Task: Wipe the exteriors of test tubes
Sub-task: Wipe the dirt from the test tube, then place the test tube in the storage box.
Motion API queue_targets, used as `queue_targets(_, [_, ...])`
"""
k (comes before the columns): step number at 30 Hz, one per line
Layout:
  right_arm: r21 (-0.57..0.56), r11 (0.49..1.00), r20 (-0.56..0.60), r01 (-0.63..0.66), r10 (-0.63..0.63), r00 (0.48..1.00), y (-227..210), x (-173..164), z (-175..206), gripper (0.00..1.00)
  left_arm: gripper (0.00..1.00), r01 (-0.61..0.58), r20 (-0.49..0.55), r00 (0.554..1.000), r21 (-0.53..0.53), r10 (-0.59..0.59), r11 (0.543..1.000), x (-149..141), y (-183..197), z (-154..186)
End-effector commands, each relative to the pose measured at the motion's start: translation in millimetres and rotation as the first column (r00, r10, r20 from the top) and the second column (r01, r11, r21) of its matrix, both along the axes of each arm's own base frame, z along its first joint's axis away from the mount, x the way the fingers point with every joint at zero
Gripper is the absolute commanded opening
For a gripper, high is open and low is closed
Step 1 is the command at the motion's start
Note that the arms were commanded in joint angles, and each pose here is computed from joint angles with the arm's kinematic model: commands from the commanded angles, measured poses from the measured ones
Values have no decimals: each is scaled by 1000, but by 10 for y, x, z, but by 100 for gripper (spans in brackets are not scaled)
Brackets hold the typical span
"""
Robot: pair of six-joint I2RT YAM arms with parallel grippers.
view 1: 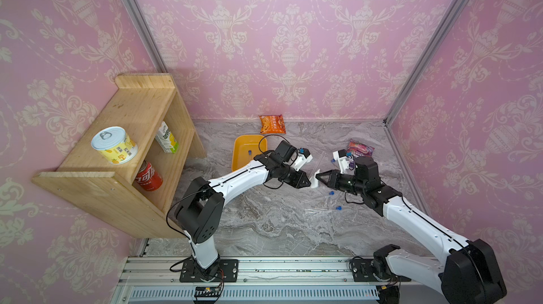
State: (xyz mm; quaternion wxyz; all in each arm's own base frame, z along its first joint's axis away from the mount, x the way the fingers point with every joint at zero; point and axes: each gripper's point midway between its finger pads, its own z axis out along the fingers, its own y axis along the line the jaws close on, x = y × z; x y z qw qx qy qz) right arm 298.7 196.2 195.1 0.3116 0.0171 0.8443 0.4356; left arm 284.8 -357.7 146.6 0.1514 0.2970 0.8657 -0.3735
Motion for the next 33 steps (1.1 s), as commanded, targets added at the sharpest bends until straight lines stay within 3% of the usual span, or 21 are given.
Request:
queue_targets(1, [-142, 988, 107, 56, -41, 993, -239, 63, 224, 0, 17, -31, 3, 1000, 55, 31, 998, 70, 169, -81])
queue_targets(10, [-261, 936, 125, 238, -211, 969, -920, 202, 228, 0, 17, -152, 9, 988, 129, 153, 980, 293, 735, -52])
queue_targets(19, [-270, 944, 43, 190, -185, 982, -889, 220, -73, 0, 18, -306, 17, 951, 213, 310, 928, 520, 1315, -44])
queue_targets(33, [-215, 971, -41, 107, -118, 992, -738, 158, -376, 0, 18, -513, 7, 844, 300, 536, 804, 866, 2164, -190])
